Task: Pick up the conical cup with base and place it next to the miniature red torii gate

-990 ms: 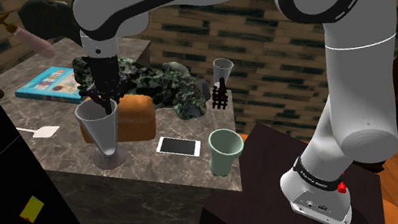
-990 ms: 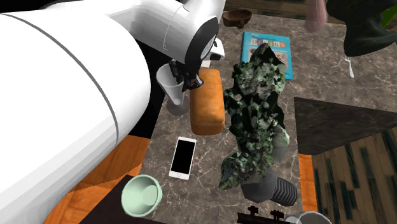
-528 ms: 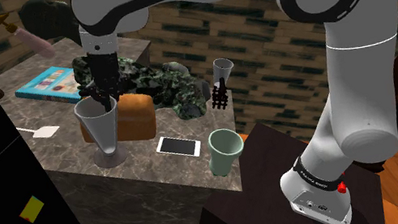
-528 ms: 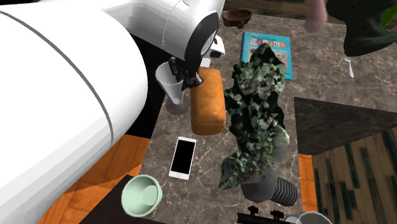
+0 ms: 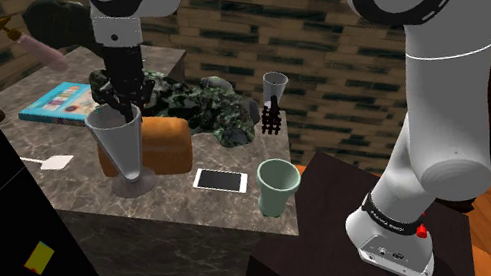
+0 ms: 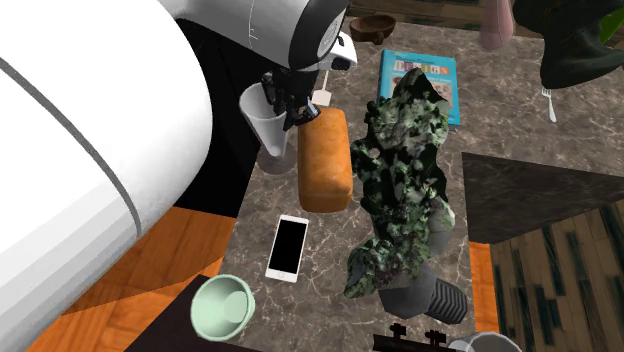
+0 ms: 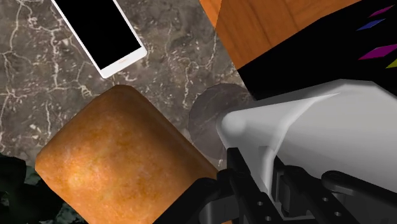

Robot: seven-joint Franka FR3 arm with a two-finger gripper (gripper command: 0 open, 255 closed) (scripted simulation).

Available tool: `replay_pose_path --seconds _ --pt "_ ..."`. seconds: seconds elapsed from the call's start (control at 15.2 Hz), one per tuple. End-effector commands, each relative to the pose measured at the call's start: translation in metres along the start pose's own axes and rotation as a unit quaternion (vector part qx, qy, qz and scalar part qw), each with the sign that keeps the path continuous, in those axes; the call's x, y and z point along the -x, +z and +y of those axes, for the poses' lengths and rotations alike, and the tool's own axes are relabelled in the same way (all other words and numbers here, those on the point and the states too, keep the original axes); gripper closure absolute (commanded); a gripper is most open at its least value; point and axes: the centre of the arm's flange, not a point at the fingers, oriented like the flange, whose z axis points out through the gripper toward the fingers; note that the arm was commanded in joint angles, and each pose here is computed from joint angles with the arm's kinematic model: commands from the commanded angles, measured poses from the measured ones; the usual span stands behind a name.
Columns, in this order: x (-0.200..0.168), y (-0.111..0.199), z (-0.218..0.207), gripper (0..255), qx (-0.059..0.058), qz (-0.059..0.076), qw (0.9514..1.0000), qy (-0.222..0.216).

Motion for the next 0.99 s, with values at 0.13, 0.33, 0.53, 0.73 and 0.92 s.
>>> replay_pose_path --seconds 0.13,0.33,0.53,0.73,0.92 --pt "0.004 -0.021 -0.003 255 0.0 0.0 1.0 0.0" --pt "0.006 -0.036 -0.006 255 0.0 0.0 1.0 0.0" --pt "0.009 -0.052 -0.008 255 0.0 0.0 1.0 0.0" --pt "0.012 -0.067 -0.011 255 0.0 0.0 1.0 0.0" --pt "0.014 -0.083 -0.014 255 0.0 0.0 1.0 0.0"
